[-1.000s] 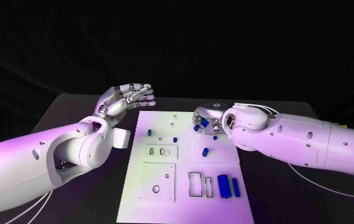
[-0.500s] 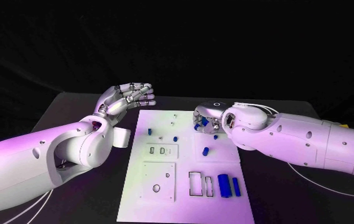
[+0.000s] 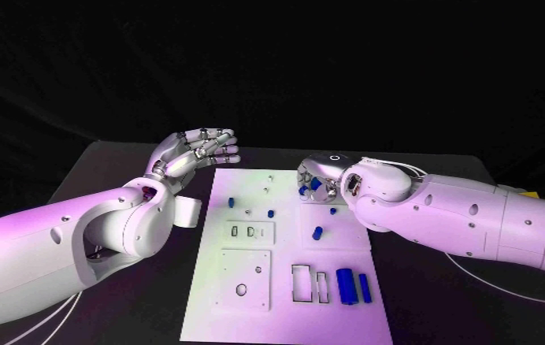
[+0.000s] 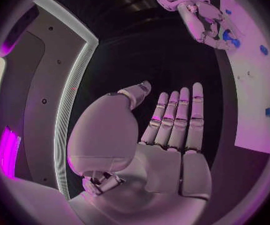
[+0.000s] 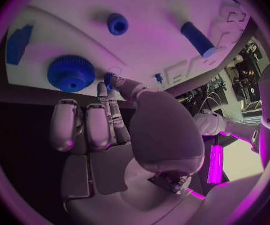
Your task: Assemble the parts on the task board
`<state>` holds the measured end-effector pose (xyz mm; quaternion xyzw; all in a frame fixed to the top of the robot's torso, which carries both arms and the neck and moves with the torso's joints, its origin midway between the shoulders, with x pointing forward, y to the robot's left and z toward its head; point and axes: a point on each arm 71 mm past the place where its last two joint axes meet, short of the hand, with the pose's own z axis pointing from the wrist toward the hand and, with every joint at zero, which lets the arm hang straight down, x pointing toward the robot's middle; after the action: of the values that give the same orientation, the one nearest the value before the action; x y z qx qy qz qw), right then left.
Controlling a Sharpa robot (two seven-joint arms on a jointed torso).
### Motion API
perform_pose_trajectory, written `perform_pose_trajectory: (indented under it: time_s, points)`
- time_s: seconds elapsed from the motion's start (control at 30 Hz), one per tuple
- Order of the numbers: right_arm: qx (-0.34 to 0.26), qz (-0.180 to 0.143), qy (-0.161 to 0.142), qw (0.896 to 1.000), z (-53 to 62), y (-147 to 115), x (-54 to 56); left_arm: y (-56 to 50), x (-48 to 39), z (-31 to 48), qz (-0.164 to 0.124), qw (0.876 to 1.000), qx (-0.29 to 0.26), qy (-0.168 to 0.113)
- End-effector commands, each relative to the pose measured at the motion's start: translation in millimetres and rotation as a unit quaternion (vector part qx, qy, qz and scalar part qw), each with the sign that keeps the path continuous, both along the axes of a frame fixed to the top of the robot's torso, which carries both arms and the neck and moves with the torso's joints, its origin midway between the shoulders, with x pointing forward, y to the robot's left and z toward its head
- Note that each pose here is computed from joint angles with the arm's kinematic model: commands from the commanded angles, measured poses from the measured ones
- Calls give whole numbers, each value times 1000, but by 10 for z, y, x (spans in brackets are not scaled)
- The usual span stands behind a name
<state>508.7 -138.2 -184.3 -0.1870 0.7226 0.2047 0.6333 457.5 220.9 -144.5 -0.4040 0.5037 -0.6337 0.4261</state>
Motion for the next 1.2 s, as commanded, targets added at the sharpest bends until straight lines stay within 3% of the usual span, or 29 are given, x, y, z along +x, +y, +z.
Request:
perform_pose_trajectory:
  time_s: [0.03,0.23,0.63,1.2]
  points:
    - [9,-1,-31,999,51,16,-40,-15,-2,15,-9,1000,-6,1]
    - [31,6,-51,998,127,79,-96,-12,2,10,-9,1000,-7,4]
    - [48,2,-83,995,208,251,-9,-20,5,5,-12,1000,-7,6]
    - [49,9,-85,995,174,521,126,-61,3,43,-18,1000,-9,3]
